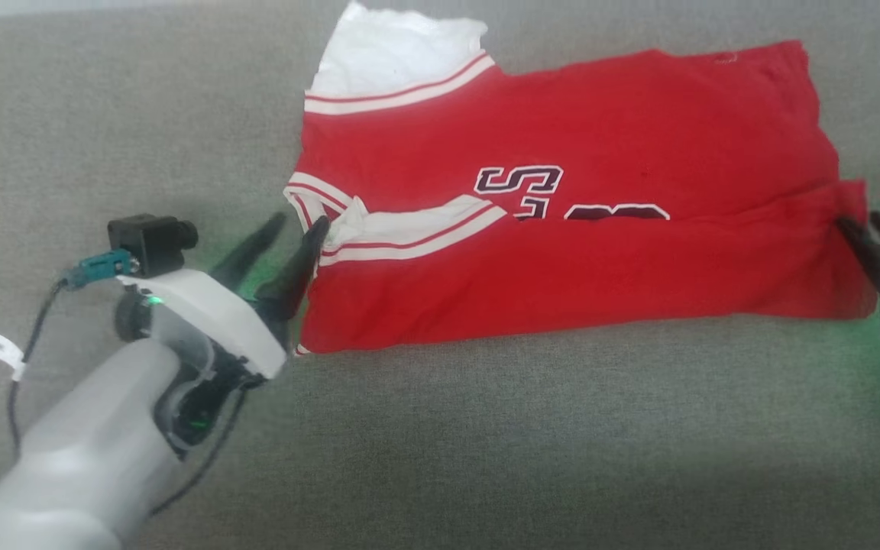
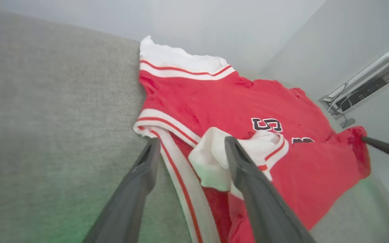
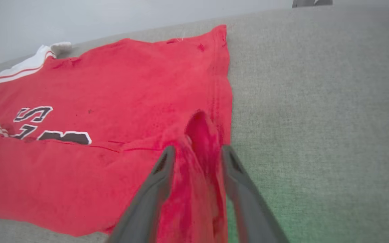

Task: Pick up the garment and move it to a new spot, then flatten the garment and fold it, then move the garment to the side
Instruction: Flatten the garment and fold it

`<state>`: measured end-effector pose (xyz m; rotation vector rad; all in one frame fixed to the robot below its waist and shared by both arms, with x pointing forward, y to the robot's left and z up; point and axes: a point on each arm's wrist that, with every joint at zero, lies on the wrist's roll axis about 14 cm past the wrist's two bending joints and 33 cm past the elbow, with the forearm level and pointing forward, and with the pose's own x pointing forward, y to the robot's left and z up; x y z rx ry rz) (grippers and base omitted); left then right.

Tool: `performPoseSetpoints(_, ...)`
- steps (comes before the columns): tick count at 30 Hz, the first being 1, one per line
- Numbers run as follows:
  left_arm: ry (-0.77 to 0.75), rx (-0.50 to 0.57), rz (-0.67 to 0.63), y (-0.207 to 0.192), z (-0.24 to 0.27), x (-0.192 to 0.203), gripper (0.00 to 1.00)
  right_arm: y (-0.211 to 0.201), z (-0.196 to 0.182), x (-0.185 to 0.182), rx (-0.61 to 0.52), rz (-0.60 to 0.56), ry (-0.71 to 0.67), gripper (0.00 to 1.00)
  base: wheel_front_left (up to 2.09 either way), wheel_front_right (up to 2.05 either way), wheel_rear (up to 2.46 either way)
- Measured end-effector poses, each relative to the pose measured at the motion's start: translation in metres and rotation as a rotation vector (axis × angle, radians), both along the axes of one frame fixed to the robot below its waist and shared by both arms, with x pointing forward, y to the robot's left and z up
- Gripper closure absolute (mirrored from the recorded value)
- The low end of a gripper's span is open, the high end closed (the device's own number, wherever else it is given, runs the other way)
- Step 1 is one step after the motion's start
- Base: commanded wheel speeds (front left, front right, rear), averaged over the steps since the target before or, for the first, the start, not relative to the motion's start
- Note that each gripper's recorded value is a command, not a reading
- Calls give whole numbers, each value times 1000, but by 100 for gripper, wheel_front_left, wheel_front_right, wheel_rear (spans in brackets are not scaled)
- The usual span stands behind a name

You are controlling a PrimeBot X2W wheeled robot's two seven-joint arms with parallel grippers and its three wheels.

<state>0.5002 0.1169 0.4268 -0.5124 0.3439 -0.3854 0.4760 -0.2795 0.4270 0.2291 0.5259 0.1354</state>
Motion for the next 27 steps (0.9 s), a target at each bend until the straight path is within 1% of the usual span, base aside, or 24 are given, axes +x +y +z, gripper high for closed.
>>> performPoseSetpoints(3, -66, 124, -20, 18, 15, 3, 0, -3, 17, -1, 3, -8, -52, 0, 0, 0, 0)
performPoseSetpoints(5, -64, 220, -41, 30, 20, 1, 0, -6, 30, -1, 0, -13, -85, 0, 0, 0, 0)
performPoseSetpoints(8, -51, 278, -80, 30, 39, -1, 0, -9, 48, -4, 2, -19, -129, 0, 0, 0, 0)
performPoseSetpoints(11, 75, 384, -192, 23, 32, -23, 0, -10, 61, -6, 5, -22, -163, 0, 0, 0, 0)
performPoseSetpoints(14, 248, 435, -271, 19, 20, -47, 0, -7, 69, -5, 8, -16, -187, 0, 0, 0, 0)
performPoseSetpoints(16, 344, 465, -329, 12, 12, -63, 0, -4, 68, -7, 10, -8, -185, 0, 0, 0, 0)
performPoseSetpoints(17, 368, 469, -358, 7, 10, -68, 0, -2, 67, -7, 11, -3, -181, 0, 0, 0, 0)
performPoseSetpoints(22, 430, 443, -382, -8, 4, -66, 0, 1, 66, -6, 11, 8, -180, 0, 0, 0, 0)
performPoseSetpoints(26, 500, 469, -384, -10, -27, -60, 0, -1, 59, -8, 6, 4, -160, 0, 0, 0, 0)
performPoseSetpoints(27, 515, 459, -390, -13, -31, -60, 7, -3, 58, -9, 1, 2, -157, 0, 0, 0, 0)
